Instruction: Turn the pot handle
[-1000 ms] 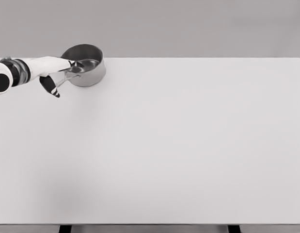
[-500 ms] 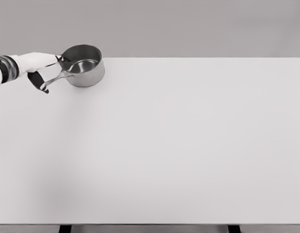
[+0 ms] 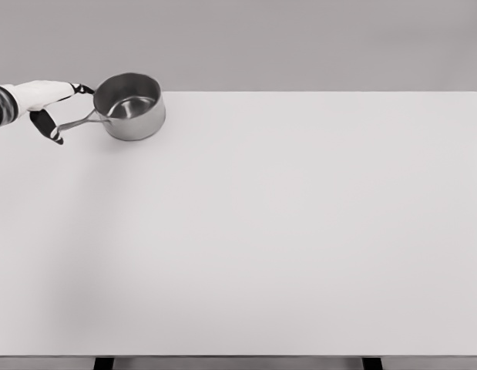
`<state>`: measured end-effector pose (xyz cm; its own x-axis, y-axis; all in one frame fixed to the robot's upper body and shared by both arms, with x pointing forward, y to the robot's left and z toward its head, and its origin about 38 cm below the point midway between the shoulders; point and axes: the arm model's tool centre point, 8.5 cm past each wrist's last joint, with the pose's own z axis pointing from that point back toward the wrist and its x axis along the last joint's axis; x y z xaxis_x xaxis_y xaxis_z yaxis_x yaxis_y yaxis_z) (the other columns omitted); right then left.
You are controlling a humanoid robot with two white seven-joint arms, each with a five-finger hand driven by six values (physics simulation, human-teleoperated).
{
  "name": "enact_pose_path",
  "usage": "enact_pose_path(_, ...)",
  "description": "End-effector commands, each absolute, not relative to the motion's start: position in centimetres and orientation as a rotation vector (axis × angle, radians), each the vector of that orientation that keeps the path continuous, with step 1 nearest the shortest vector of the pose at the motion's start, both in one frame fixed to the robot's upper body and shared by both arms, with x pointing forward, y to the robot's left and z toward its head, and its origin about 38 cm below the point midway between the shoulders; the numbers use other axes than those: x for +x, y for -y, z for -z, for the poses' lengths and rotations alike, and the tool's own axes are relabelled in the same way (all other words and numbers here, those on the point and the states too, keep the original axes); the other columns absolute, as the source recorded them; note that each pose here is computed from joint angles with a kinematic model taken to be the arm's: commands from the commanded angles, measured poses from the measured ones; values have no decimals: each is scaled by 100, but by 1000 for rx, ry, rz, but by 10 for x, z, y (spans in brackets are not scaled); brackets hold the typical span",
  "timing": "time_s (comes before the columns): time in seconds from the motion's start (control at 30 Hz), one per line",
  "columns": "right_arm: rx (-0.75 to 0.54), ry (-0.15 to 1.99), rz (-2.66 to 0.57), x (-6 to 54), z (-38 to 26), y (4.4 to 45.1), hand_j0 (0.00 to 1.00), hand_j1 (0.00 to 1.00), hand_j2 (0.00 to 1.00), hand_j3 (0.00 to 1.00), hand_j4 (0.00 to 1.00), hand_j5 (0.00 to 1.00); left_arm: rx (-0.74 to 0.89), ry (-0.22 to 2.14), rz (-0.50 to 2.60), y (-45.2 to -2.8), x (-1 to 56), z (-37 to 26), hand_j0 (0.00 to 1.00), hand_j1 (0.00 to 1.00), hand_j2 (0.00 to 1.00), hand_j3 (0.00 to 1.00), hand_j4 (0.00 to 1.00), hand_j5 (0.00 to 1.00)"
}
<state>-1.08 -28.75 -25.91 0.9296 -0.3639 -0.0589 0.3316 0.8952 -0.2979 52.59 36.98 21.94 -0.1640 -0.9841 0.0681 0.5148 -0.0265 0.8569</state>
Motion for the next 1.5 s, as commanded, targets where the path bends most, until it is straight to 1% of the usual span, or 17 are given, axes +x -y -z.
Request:
enact_pose_path(0.0, -289, -114, 360, -11, 259, 288, 100, 100, 100, 100, 100, 100, 700, 924, 1515, -373, 527, -218, 100, 100, 100, 100, 100, 100)
enact_pose_path(0.3, -289, -114, 360, -11, 259, 288, 100, 100, 100, 100, 100, 100, 708, 945, 1475, -368, 539, -217, 100, 100, 100, 100, 100, 100)
enact_pose_path(0.63, -288, -115, 361, -11, 259, 288, 100, 100, 100, 100, 100, 100, 771, 933, 1418, -382, 547, -217, 100, 100, 100, 100, 100, 100)
enact_pose_path(1.1, -289, -114, 360, -11, 259, 288, 100, 100, 100, 100, 100, 100, 775, 936, 1372, -379, 559, -212, 100, 100, 100, 100, 100, 100)
enact_pose_path(1.37, -289, -114, 360, -11, 259, 288, 100, 100, 100, 100, 100, 100, 803, 954, 1332, -380, 565, -213, 100, 100, 100, 100, 100, 100)
enact_pose_path(1.47, -289, -114, 360, -11, 259, 288, 100, 100, 100, 100, 100, 100, 834, 961, 1295, -387, 567, -211, 100, 100, 100, 100, 100, 100)
